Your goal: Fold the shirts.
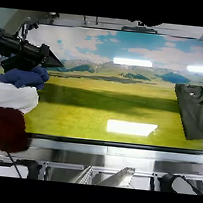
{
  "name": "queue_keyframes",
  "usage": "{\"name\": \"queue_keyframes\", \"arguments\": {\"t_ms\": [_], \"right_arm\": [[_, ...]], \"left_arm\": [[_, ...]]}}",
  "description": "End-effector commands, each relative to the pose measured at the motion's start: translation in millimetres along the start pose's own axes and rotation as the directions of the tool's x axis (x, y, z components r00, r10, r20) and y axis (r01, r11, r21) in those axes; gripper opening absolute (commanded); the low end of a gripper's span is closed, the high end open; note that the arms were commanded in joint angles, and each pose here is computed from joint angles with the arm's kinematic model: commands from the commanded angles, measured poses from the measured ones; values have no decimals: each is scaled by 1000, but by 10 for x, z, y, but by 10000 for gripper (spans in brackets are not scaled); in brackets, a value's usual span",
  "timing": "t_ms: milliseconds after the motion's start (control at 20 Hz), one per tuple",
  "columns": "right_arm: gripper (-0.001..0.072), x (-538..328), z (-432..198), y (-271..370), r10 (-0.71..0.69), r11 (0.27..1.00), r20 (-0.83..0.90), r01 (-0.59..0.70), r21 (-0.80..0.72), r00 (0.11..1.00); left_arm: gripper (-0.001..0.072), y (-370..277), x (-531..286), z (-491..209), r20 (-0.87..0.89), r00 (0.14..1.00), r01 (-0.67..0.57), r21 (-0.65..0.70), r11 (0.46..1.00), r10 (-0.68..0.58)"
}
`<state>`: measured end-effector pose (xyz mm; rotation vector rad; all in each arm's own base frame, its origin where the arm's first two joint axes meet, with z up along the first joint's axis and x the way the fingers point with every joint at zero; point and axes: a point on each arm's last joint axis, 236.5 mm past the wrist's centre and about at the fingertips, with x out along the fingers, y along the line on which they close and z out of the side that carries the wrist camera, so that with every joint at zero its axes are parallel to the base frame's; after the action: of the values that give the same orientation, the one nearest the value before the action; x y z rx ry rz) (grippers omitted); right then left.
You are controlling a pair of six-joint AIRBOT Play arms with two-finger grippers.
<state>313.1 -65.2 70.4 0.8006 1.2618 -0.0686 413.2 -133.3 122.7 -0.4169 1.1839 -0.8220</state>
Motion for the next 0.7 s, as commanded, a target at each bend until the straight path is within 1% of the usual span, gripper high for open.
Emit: {"name": "queue_keyframes", "arguments": {"t_ms": [0,100,150,200,250,300,450,550,650], "right_arm": [[695,320,-361,711,77,973,-97,-96,-208,992],[694,655,-802,949,56,940,-206,-122,-320,977],[579,794,-1030,1008,40,926,-260,-134,-354,965],[228,910,-1218,1055,26,917,-297,-141,-373,954],[27,1012,-1355,1101,17,918,-315,-139,-371,949],[14,1081,-1455,1142,14,910,-326,-147,-387,945],[13,1192,-1679,1257,55,906,-344,-192,-377,937],[12,1222,-1743,1239,111,913,-300,-216,-346,947],[13,1246,-1801,1132,128,918,-261,-214,-335,957]], "left_arm": [[-2,-374,-13,-267,-2,999,-41,62,997,41],[-2,-539,72,-555,-18,999,-39,57,998,40],[-2,-581,121,-738,-32,998,-48,51,998,50],[-2,-600,165,-921,-44,997,-59,38,998,61],[-1,-613,215,-1083,-51,997,-62,21,998,63],[-1,-610,253,-1223,-50,997,-63,2,998,63],[-1,-513,391,-1654,-37,997,-77,-68,995,75],[-2,-439,466,-1923,-36,996,-87,-101,991,83],[-2,-398,508,-2111,-20,996,-93,-131,987,92]]}}
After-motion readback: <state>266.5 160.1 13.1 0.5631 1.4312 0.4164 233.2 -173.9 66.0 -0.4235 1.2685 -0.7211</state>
